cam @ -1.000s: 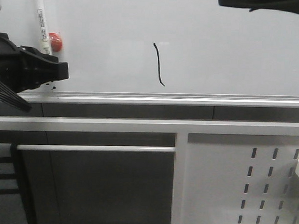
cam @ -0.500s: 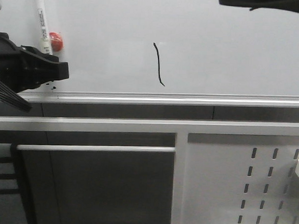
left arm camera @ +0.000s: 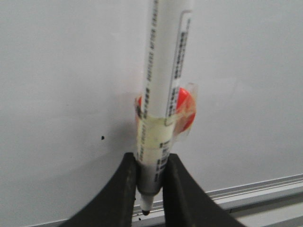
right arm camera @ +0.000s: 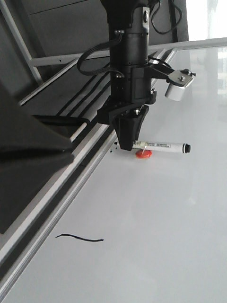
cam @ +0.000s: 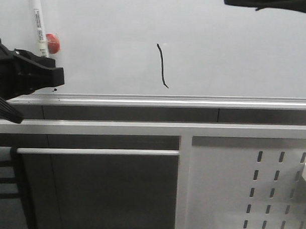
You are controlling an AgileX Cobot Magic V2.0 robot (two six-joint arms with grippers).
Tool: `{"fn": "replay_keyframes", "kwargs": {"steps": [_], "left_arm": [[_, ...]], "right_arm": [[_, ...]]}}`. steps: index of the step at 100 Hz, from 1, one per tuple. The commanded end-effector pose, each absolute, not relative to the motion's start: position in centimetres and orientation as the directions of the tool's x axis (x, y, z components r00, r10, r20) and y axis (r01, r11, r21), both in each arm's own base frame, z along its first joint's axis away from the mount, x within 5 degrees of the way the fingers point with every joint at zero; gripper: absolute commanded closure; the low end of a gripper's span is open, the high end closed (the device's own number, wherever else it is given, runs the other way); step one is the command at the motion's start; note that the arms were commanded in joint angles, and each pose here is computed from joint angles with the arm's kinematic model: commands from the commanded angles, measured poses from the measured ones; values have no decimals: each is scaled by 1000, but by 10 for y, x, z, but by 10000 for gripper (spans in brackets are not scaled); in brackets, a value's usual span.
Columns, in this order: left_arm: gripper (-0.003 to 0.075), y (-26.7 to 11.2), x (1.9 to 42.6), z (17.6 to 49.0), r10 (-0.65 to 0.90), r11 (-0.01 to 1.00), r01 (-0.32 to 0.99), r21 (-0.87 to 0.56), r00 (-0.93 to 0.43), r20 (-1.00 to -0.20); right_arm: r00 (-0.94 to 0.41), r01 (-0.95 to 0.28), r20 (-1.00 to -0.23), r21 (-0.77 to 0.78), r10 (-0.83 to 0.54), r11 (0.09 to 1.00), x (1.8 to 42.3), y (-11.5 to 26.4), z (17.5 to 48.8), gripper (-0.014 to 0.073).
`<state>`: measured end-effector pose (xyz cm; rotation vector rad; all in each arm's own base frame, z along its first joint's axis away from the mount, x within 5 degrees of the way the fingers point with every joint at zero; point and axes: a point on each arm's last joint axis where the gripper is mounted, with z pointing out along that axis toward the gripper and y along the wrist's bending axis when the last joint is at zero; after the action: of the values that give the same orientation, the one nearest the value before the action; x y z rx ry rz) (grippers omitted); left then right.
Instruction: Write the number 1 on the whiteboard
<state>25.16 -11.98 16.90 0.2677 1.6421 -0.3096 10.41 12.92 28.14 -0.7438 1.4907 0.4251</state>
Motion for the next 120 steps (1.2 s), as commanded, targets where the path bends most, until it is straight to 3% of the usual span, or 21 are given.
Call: {"fn": "replay_keyframes", "kwargs": {"steps": [1,44,120], "left_arm": [[740,-119,252,188,-72,939,338,-58,27,-997],[741,-107,256,183,-110,973,201,-115,-33,-993],[741,-110,263,185,-100,976,189,-109,-59,-993]], "right_arm": [[125,-636,-981,-193,-148,747,107,126,295,644],[125,-636,-981,-193,-148,747,107,126,295,644],[117,-646,-981,-192,-152,739,106,127,294,644]]}}
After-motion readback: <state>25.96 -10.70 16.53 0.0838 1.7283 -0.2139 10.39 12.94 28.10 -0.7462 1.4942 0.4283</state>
